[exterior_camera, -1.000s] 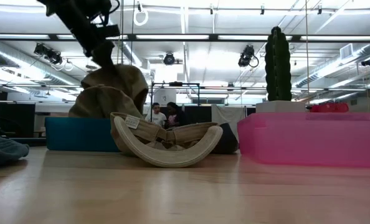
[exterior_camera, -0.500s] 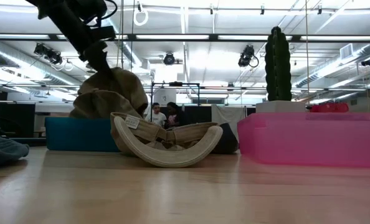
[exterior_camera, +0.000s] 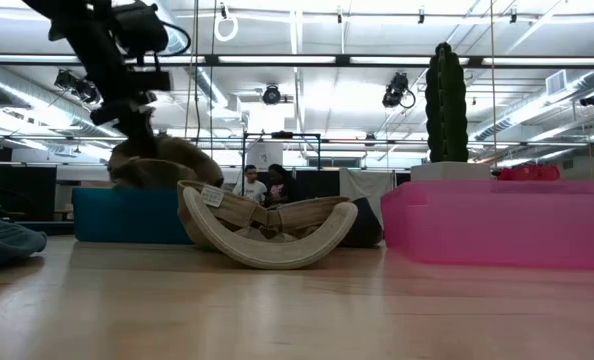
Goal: Pick & Place hat
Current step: Put the bottom brown cap into the blue bin
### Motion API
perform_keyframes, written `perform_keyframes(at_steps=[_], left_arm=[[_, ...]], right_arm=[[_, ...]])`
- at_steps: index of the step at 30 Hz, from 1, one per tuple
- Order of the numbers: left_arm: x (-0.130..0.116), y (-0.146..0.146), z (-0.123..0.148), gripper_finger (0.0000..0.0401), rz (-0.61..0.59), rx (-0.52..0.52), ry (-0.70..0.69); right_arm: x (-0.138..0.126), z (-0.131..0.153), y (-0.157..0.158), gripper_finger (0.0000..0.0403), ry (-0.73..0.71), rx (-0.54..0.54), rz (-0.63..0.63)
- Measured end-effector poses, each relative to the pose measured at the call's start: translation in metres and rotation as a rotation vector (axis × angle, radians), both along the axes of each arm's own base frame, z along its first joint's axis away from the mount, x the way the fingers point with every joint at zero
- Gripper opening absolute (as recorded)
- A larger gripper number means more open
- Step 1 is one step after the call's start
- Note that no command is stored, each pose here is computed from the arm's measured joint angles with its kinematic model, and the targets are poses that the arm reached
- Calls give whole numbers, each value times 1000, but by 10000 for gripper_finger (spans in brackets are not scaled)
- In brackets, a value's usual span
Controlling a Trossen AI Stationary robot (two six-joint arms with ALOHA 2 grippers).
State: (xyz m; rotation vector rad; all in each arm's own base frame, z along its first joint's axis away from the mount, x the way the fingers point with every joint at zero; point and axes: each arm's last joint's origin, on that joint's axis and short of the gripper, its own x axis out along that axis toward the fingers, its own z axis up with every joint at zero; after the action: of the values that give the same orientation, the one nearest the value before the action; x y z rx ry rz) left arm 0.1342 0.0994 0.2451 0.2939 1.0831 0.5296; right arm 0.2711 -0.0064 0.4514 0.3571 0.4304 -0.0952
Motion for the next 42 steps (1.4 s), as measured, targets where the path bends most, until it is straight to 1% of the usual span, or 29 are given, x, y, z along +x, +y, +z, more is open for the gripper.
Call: perform_keyframes(at_steps=[4, 8, 10, 14, 18, 22, 25, 28, 29, 31, 35, 40, 42], left_arm=[[4, 2, -3, 2, 43, 6, -86], [14, 0, 4, 2, 10, 8, -218], [16, -2, 4, 2, 4, 0, -236], [15, -6, -2, 2, 24, -39, -217], [9, -9, -21, 2, 74, -29, -131], [7, -10, -32, 2, 91, -40, -103], [8, -12, -27, 2, 83, -44, -162], [9, -17, -19, 2, 22, -53, -230], [8, -19, -18, 2, -3, -54, -232], [5, -24, -19, 2, -35, -62, -189], [-3, -29, -23, 2, -23, -70, -103], [-5, -28, -19, 2, -8, -34, -125], [-4, -28, -18, 2, -20, -46, -149]], right_arm=[[0, 0, 0, 215, 0, 1, -1], [0, 0, 0, 215, 0, 1, -1], [0, 0, 0, 215, 0, 1, -1], [0, 0, 0, 215, 0, -1, -4], [0, 0, -1, 215, 1, -9, -23], [0, 0, -1, 215, 1, -9, -23], [0, 0, -1, 215, 1, -9, -23], [0, 0, -1, 215, 1, -9, -23], [0, 0, -1, 215, 1, -9, -23], [0, 0, -1, 215, 1, -9, -23], [0, 0, -1, 215, 1, -9, -23], [0, 0, -1, 215, 1, -18, -19], [0, 0, -1, 215, 1, -23, -17]])
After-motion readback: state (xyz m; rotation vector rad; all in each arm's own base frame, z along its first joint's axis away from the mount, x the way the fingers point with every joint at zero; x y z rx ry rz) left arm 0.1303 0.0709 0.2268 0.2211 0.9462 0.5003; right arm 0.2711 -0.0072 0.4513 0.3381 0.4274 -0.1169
